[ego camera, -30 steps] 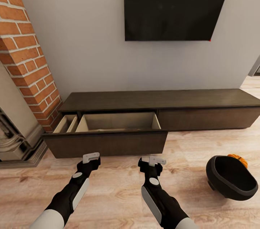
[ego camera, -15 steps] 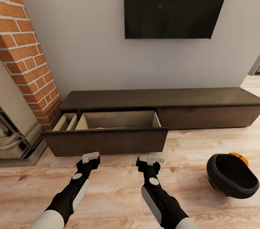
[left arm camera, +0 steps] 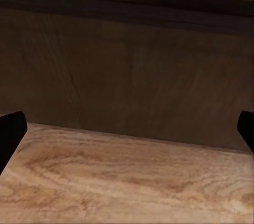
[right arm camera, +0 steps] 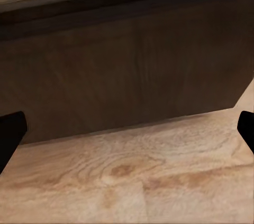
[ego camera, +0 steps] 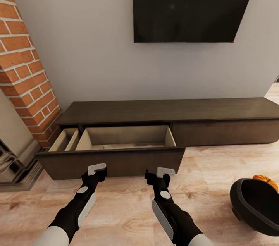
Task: Place each of the two pumpkins and all three candles from the living room inside a cabinet in the living room (use any cabinet), then make sure every cabinet is closed, and position the cauldron so it is next to a table in the living room.
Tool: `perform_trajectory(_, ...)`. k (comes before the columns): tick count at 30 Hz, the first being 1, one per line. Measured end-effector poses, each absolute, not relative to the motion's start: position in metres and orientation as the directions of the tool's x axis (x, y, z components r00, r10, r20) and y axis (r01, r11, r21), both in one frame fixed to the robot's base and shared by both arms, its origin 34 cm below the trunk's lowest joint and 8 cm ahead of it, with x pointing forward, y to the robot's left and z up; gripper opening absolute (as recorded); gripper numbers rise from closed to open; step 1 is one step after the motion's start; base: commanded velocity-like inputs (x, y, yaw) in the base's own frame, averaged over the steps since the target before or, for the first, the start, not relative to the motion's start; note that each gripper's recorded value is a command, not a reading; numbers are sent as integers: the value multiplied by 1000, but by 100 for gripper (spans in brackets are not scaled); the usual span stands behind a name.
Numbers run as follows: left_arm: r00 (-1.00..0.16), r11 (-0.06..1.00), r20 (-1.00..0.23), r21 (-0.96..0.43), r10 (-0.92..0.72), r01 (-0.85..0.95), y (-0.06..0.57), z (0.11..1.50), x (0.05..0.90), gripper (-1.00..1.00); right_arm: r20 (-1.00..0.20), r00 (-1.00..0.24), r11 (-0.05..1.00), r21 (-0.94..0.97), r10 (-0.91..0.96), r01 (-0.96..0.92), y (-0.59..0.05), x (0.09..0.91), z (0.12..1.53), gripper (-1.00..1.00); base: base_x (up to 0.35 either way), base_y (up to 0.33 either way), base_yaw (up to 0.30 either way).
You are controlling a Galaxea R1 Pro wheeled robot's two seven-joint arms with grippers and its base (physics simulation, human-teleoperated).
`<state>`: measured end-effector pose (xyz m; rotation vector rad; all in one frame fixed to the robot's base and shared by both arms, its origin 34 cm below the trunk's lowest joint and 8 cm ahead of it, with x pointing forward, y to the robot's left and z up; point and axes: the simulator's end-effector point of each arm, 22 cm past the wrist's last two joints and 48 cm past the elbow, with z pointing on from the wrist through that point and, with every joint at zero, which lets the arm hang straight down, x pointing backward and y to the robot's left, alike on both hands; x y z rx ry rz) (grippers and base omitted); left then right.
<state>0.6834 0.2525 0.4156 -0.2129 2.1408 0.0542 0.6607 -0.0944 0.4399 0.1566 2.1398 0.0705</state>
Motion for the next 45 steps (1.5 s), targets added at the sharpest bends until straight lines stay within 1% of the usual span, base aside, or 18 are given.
perform_trajectory(9, -535, 984, -835, -43, -131, -173, 253, 413, 683, 100, -826, -544, 989, 141, 143, 46, -84, 660, 437, 100, 24, 0, 0)
perform_trajectory(39, -543, 984, -830, -37, -128, -175, 254, 355, 665, 100, -821, -554, 989, 137, 140, 47, -86, 643, 378, 100, 0, 0, 0)
perform_trajectory(45, -514, 983, -847, -43, -132, -181, 256, 360, 669, 100, -821, -553, 990, 136, 139, 47, -86, 643, 378, 100, 194, 47, 0)
